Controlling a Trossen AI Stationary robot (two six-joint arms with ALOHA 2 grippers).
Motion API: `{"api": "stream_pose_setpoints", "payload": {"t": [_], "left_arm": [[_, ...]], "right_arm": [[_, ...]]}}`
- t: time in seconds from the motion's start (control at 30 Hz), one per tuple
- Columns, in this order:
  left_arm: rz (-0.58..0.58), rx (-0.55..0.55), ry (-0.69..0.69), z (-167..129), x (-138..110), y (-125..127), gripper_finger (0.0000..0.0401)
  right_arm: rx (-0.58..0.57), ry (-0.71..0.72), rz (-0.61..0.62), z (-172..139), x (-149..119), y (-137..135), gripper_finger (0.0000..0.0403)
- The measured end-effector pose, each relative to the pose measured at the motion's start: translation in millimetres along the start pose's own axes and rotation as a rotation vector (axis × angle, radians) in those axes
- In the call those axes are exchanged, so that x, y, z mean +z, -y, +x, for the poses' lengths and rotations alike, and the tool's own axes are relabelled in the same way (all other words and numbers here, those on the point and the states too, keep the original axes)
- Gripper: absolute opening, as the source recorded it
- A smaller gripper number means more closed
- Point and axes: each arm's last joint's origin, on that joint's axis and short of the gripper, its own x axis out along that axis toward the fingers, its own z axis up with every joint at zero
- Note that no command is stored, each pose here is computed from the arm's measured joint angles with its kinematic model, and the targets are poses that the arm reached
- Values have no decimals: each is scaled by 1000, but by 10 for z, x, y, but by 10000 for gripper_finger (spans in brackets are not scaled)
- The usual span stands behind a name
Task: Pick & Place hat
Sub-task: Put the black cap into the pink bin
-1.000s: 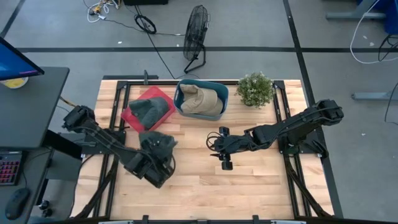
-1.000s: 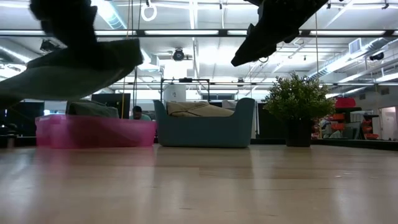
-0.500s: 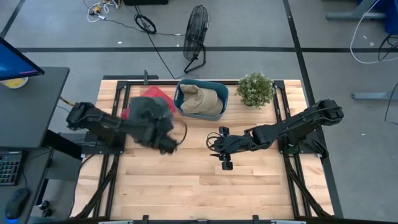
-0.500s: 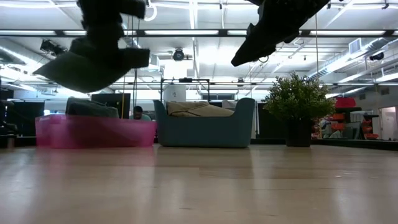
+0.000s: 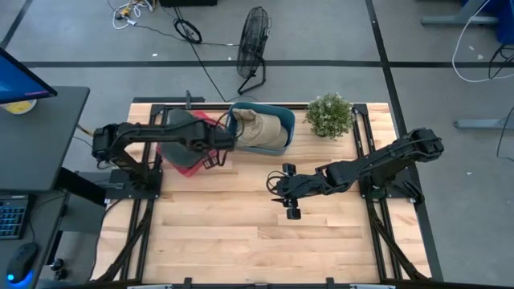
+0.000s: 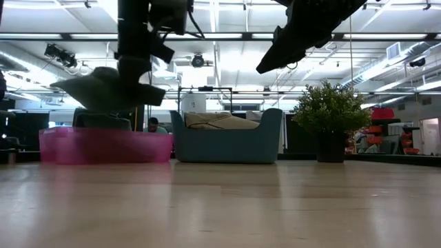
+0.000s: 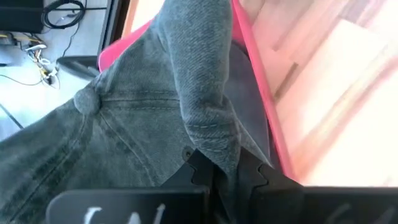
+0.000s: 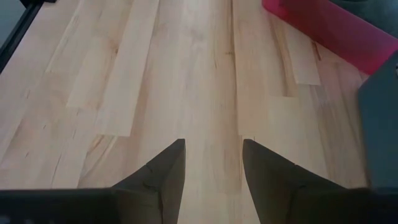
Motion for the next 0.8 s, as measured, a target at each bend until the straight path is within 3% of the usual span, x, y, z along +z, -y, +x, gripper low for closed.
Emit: {"api": "stream_pose_setpoints", "payload": {"t": [0.13, 0.37, 0.57, 0.8], "left_arm": [[21, 6, -30, 150, 60, -22, 21], [73, 33, -130, 589, -162, 109, 21], [108, 6, -51, 803, -193, 224, 21], [115, -21, -27, 816, -177, 253, 51]], "right_arm": [[0, -1, -1, 0, -1, 0, 164], [-1, -12, -6, 0, -12, 1, 164], [-1, -9, -9, 0, -9, 0, 164], [0, -6, -9, 0, -6, -1, 164]]}}
